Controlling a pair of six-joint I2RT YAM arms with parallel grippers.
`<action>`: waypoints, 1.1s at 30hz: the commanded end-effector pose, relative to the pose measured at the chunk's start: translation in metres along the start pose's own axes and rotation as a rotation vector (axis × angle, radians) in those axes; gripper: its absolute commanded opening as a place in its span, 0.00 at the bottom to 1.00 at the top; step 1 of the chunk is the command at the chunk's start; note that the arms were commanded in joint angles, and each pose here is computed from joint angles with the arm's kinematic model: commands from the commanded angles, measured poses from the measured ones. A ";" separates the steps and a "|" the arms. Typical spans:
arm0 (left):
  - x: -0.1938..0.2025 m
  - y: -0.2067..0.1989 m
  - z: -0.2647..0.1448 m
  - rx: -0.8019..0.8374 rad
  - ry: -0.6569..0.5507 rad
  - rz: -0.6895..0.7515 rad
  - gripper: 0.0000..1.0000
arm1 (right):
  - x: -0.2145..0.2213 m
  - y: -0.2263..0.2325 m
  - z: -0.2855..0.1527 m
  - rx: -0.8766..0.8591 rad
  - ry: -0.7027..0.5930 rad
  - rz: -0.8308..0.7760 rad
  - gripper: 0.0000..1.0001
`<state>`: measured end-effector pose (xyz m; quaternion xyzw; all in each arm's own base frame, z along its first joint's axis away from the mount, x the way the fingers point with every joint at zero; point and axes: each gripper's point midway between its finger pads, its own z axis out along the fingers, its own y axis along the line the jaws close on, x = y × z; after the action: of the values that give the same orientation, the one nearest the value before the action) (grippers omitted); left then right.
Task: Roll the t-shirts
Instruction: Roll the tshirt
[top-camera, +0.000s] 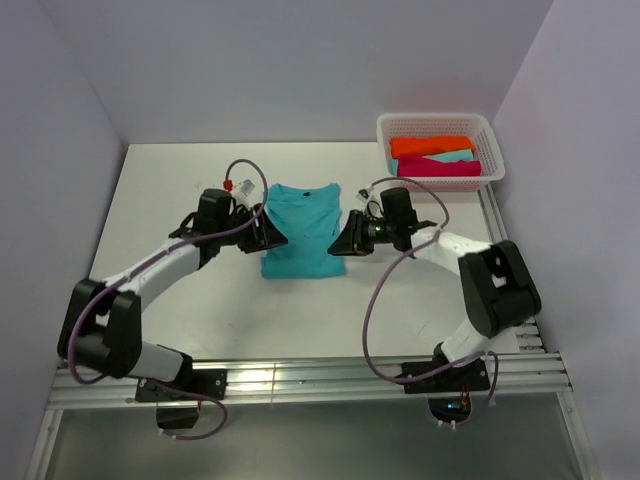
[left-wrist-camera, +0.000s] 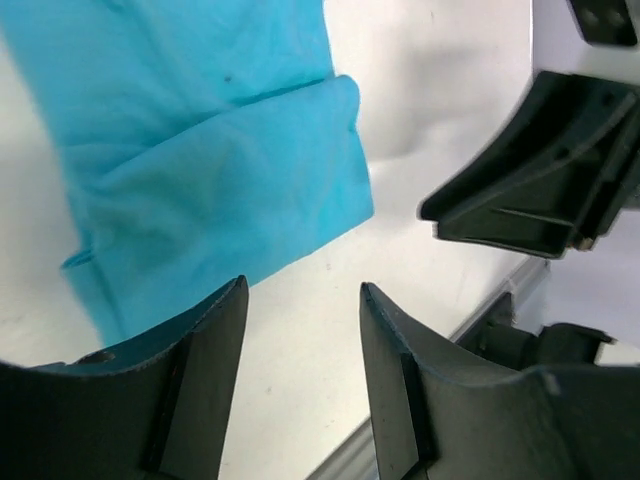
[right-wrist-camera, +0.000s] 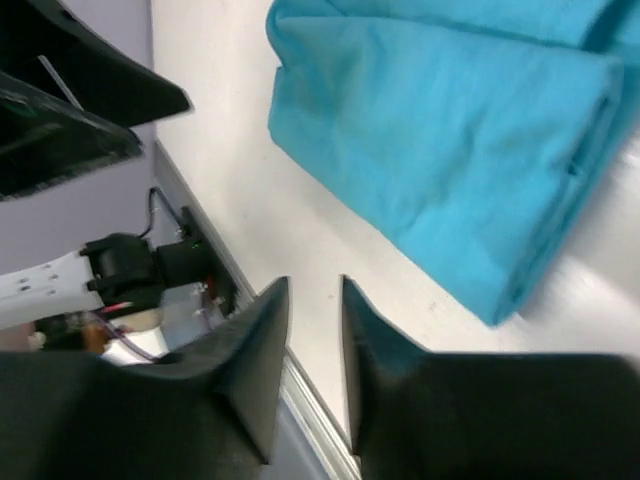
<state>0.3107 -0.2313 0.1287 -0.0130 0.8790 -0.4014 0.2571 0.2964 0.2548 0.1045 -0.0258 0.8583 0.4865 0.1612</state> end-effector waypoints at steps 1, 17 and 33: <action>0.004 0.020 -0.019 -0.096 -0.113 0.062 0.54 | 0.004 -0.014 -0.021 0.099 -0.115 -0.100 0.37; 0.030 0.054 -0.056 -0.079 -0.512 0.182 0.65 | 0.012 -0.062 -0.054 0.365 -0.525 -0.357 0.54; 0.046 0.063 -0.029 -0.099 -0.531 0.221 0.62 | 0.027 -0.061 -0.016 0.323 -0.487 -0.504 0.54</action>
<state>0.2568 -0.1753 0.0568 -0.0412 0.8260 -0.2989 0.4762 0.2705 0.2040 0.0410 -0.0718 0.8478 0.2800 0.4446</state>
